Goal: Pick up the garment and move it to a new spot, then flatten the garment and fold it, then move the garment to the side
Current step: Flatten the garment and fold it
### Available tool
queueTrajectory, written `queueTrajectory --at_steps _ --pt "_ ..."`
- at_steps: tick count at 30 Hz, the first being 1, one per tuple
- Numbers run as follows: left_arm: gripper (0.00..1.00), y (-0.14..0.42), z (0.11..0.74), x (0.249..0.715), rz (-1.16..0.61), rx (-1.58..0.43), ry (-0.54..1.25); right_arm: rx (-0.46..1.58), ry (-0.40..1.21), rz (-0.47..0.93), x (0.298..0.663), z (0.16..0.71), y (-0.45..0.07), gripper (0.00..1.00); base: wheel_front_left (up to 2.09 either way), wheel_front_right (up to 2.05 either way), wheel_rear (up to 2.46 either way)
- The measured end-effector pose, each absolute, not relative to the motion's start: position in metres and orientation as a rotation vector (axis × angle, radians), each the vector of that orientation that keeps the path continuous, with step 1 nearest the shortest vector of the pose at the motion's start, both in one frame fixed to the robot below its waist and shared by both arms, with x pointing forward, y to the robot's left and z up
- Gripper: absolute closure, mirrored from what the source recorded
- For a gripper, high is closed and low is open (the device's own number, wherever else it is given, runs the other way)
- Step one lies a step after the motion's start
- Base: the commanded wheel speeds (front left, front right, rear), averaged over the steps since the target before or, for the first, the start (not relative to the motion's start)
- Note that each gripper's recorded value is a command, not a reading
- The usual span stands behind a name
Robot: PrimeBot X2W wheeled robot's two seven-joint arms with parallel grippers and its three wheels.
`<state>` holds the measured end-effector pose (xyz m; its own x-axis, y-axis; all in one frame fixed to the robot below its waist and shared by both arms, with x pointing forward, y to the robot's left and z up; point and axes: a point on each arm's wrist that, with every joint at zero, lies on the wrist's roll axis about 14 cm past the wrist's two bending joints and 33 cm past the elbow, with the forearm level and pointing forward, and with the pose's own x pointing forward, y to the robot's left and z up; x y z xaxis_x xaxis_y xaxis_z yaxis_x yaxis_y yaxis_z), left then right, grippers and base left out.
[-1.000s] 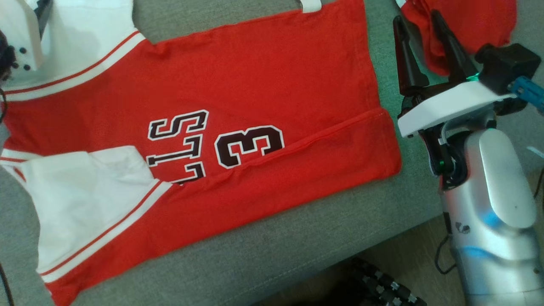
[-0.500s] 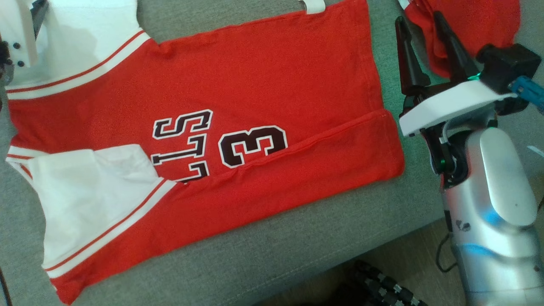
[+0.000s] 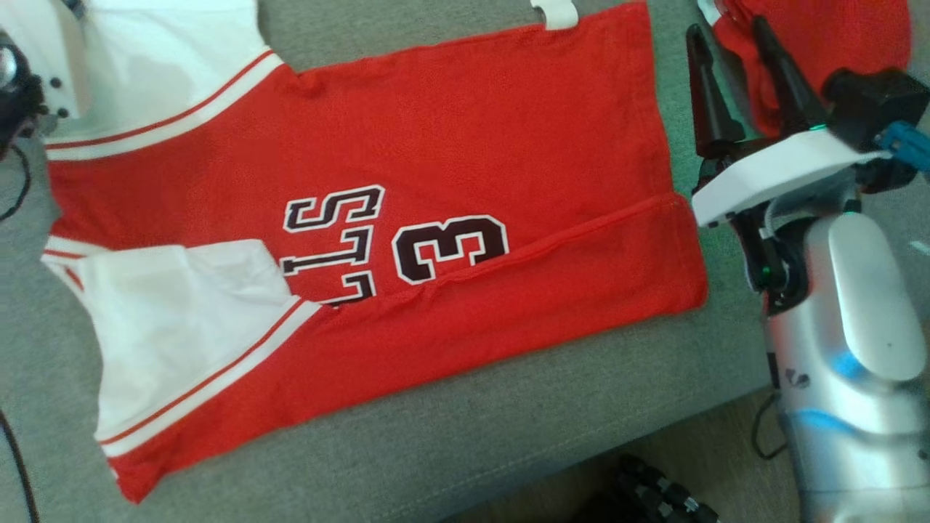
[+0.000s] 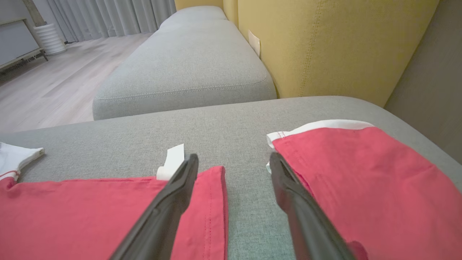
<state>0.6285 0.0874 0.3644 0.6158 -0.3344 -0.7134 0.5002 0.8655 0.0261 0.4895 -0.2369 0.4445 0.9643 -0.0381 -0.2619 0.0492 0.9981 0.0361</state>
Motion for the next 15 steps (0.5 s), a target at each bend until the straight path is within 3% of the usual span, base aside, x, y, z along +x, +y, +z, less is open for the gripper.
queueTrajectory --at_steps 7,15 --pt "1.0 0.082 0.404 0.63 -0.519 0.227 0.575 0.02 0.264 -0.012 0.509 0.458 -0.234 0.0 0.0 0.0 0.0" --pt "1.0 0.076 0.45 0.613 -0.595 0.264 0.39 -0.022 0.464 0.041 0.514 0.422 -0.233 0.0 0.0 0.0 0.0"
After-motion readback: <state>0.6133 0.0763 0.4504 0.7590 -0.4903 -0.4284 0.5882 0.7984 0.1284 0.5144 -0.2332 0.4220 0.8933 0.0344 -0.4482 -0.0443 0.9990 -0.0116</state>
